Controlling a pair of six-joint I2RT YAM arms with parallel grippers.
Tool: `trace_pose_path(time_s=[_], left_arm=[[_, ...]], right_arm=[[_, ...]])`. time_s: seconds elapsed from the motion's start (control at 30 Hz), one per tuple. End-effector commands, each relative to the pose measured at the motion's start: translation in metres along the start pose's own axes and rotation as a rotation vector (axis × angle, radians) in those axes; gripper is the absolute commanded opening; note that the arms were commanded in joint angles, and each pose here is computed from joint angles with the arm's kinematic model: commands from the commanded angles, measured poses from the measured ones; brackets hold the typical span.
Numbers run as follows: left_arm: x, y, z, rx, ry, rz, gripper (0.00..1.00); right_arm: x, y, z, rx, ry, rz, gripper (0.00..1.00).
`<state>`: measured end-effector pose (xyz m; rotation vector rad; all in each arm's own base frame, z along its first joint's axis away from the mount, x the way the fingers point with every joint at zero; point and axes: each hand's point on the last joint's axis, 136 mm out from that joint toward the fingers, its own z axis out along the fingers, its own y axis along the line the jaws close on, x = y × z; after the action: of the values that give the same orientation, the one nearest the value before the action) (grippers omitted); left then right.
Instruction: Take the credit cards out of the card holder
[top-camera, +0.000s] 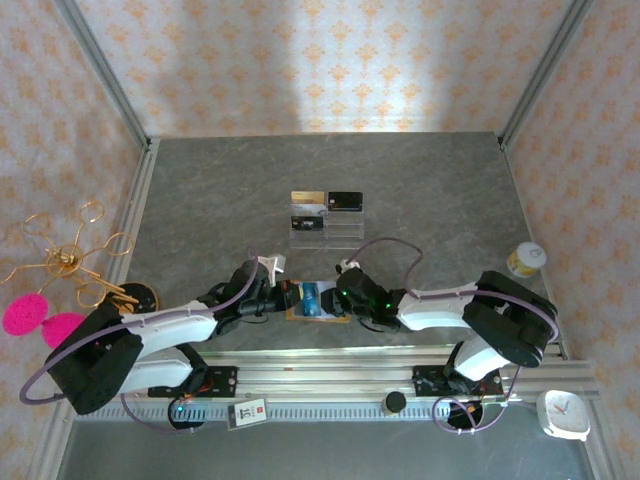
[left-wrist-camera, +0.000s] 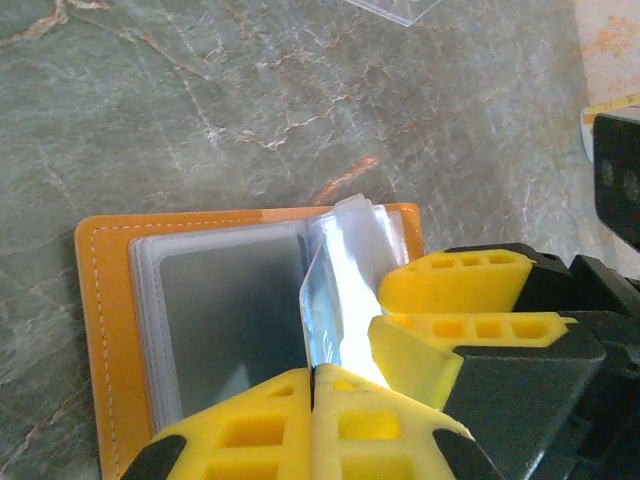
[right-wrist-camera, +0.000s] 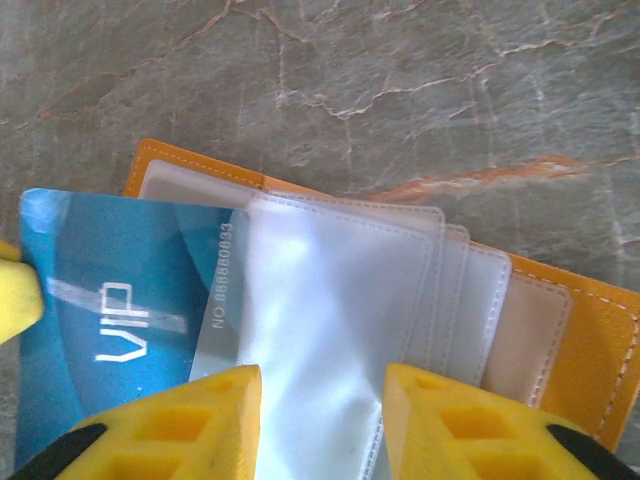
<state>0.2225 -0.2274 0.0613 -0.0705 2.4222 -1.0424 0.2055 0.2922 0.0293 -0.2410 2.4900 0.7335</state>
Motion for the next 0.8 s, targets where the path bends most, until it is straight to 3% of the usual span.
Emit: trace_pose_path(time_s=[0.0,0.33,0.6,0.7,0.77], left_arm=[[0.006,0.003,-0.002,0.010,0.016,0.034,0.00],[0.007,-0.002,-0.003,0.062,0.006,0.030,0.00],[0.007,-0.005,0.003,0.098,0.004,-0.008,0.00],[0.008,-0.006,0.003,0.104,0.007,-0.002,0.00],[0.008,-0.008,0.002,0.117,0.002,-0.008,0.00]], right_arm=[[0.024,-0.047,-0.005,0.185,0.070,-0.020,0.41],[-0.004,-0.017,-0.021,0.064,-0.026,-0.074,0.58],[0.006,-0.015,-0.011,0.044,0.014,-0.059,0.55],[0.009,-0.010,-0.006,0.014,0.036,-0.086,0.47],[0.014,-0.009,0.001,0.017,0.069,-0.099,0.35]])
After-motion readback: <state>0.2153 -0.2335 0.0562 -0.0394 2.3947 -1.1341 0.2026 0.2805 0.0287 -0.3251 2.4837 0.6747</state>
